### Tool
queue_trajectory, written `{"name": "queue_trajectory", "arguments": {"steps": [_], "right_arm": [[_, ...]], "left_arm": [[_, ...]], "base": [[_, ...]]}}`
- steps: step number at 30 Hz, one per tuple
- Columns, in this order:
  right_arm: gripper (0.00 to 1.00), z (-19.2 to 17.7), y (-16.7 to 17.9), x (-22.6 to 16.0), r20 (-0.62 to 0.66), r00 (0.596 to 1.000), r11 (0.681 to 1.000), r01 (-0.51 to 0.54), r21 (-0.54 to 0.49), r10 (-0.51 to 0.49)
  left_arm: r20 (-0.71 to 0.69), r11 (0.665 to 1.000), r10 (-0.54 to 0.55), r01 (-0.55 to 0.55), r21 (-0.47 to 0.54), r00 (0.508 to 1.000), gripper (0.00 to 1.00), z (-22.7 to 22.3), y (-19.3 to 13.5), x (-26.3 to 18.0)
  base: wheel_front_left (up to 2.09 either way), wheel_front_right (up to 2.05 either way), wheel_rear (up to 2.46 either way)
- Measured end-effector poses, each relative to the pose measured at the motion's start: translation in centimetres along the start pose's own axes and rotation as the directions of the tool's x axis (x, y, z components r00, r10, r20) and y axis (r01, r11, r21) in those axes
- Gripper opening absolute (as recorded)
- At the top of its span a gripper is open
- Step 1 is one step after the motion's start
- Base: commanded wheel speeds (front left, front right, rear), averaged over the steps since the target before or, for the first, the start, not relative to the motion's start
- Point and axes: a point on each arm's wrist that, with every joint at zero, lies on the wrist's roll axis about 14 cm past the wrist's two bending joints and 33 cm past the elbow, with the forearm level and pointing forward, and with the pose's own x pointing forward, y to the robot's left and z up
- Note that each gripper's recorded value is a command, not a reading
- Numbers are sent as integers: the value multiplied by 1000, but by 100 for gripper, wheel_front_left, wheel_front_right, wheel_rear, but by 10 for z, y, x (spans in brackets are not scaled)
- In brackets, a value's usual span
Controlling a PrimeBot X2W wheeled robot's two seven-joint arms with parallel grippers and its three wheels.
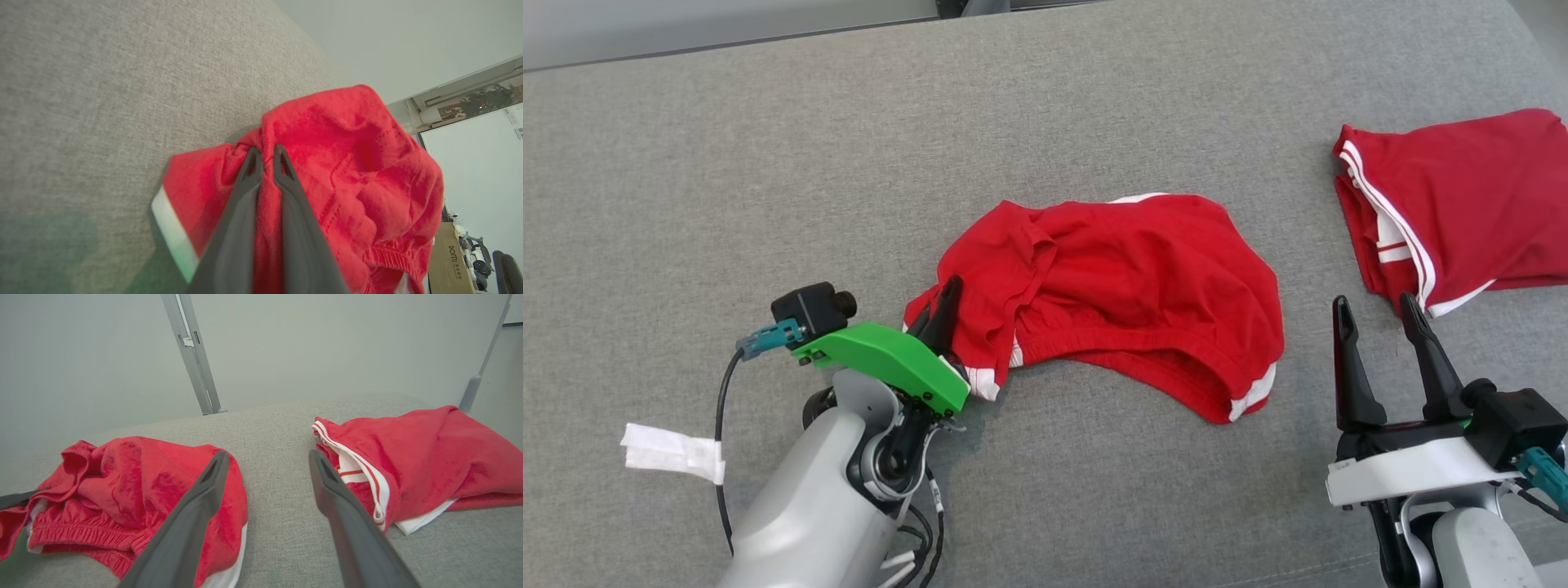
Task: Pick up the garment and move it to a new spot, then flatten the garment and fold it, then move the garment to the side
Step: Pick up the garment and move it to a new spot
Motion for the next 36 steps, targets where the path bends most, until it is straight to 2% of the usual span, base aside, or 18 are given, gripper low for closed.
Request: {"name": "queue_trajectory", "arguments": {"steps": [5,6,7,8,9,13,17,24,29,36], "right_arm": [[100,1,6,2,6,1000,1000,-20,-2,20],[100,2,7,2,8,1000,1000,-22,-1,22],[100,3,8,2,10,1000,1000,-25,-1,25],[100,3,9,2,12,1000,1000,-27,-1,27],[100,4,9,2,13,1000,1000,-29,-1,29],[100,6,12,-3,16,999,999,-35,-3,35],[100,8,10,-13,16,999,1000,-29,-2,29],[100,16,-2,-30,35,999,1000,7,-10,-7],[100,20,-9,-41,42,999,999,24,-22,-23],[100,26,-18,-60,54,998,998,45,-47,-42]], "left_arm": [[-6,1000,-9,9,1,1000,0,-1,-1,-1],[-5,1000,-15,15,2,1000,3,-1,-3,-1],[3,1000,-19,18,2,1000,29,-1,-4,-2],[7,1000,-21,21,6,1000,76,0,-5,-3],[16,1000,-26,25,15,1000,100,1,-6,-4],[73,999,-34,31,43,997,100,10,-8,-12],[162,991,-44,22,134,986,100,25,-1,-31],[237,944,-103,20,328,966,100,33,-7,-71],[340,925,-84,-53,375,937,100,43,-4,-105],[452,869,-21,-207,450,892,100,45,15,-158]], "base": [[0,0,0],[0,0,0],[0,0,0],[0,0,0],[0,0,0],[0,0,0],[0,0,0],[0,0,0],[0,0,0],[0,0,0]]}}
